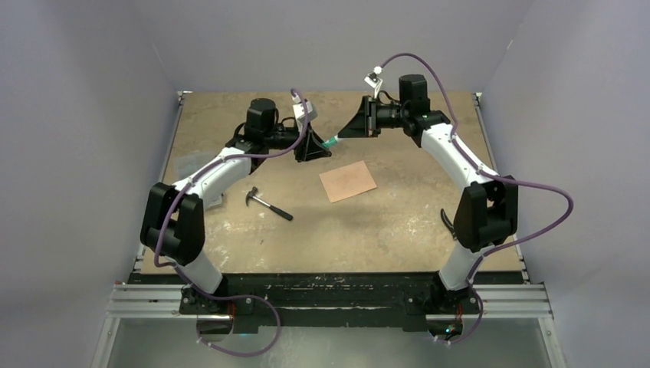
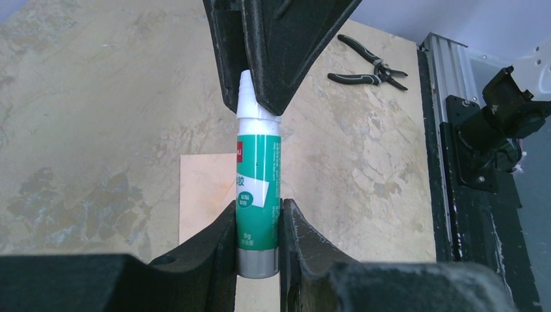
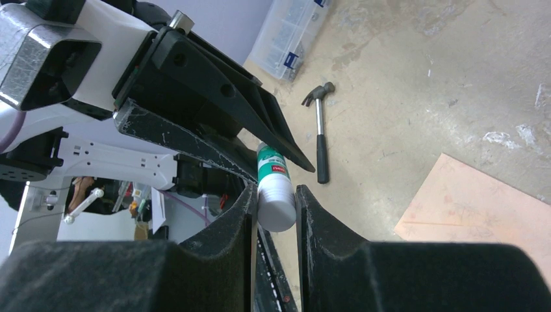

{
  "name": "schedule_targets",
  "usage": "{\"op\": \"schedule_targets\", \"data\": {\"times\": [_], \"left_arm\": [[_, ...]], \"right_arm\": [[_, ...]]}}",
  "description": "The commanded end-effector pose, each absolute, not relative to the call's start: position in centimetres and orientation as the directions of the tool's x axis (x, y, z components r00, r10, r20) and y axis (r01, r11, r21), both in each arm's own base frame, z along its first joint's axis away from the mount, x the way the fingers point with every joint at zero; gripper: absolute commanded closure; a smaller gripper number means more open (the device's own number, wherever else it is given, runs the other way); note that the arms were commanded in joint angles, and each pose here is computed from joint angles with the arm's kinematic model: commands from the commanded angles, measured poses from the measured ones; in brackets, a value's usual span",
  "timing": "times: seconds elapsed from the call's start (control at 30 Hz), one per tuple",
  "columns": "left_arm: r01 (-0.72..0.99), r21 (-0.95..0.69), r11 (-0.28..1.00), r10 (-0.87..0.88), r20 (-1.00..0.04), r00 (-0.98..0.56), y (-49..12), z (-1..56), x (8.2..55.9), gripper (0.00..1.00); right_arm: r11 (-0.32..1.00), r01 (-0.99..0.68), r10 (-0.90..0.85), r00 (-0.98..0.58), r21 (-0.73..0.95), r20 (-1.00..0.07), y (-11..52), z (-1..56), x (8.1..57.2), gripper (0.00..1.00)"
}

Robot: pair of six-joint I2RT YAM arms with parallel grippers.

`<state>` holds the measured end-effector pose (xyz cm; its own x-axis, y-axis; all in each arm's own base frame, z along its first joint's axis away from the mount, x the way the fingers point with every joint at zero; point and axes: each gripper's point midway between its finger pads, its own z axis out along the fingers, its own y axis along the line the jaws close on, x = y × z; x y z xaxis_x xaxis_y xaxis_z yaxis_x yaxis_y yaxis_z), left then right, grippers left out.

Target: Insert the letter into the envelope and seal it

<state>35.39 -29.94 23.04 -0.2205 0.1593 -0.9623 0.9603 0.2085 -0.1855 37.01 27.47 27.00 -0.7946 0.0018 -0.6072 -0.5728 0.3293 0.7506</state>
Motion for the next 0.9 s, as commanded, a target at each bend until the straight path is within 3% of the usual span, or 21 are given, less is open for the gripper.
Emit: {"op": "schedule_targets", "data": {"times": [0.0, 0.63, 0.7, 0.87], "left_arm": [[0.968, 0.022, 0.251, -0.029, -0.999, 0.030, -31.5, 31.4, 36.2, 1.00], [0.958, 0.227, 0.174, -0.047, -0.970, 0.238, -33.4, 34.6, 36.8, 1.00], [0.964, 0.208, 0.164, -0.052, -0.974, 0.219, -33.5, 34.5, 36.5, 1.00], [0.973, 0.155, 0.169, 0.040, -0.988, 0.150, -31.8, 31.4, 35.4, 1.00]], "right_arm": [[0.218, -0.572, -0.086, -0.818, 0.791, -0.568, 30.1, 26.7, 33.5, 1.00], [0.207, -0.563, -0.271, -0.819, 0.800, -0.506, 32.7, 21.6, 28.7, 1.00], [0.283, -0.566, -0.233, -0.824, 0.774, -0.517, 32.1, 22.0, 30.1, 1.00], [0.415, -0.550, 0.055, -0.780, 0.725, -0.624, 28.3, 27.6, 36.0, 0.85]]}}
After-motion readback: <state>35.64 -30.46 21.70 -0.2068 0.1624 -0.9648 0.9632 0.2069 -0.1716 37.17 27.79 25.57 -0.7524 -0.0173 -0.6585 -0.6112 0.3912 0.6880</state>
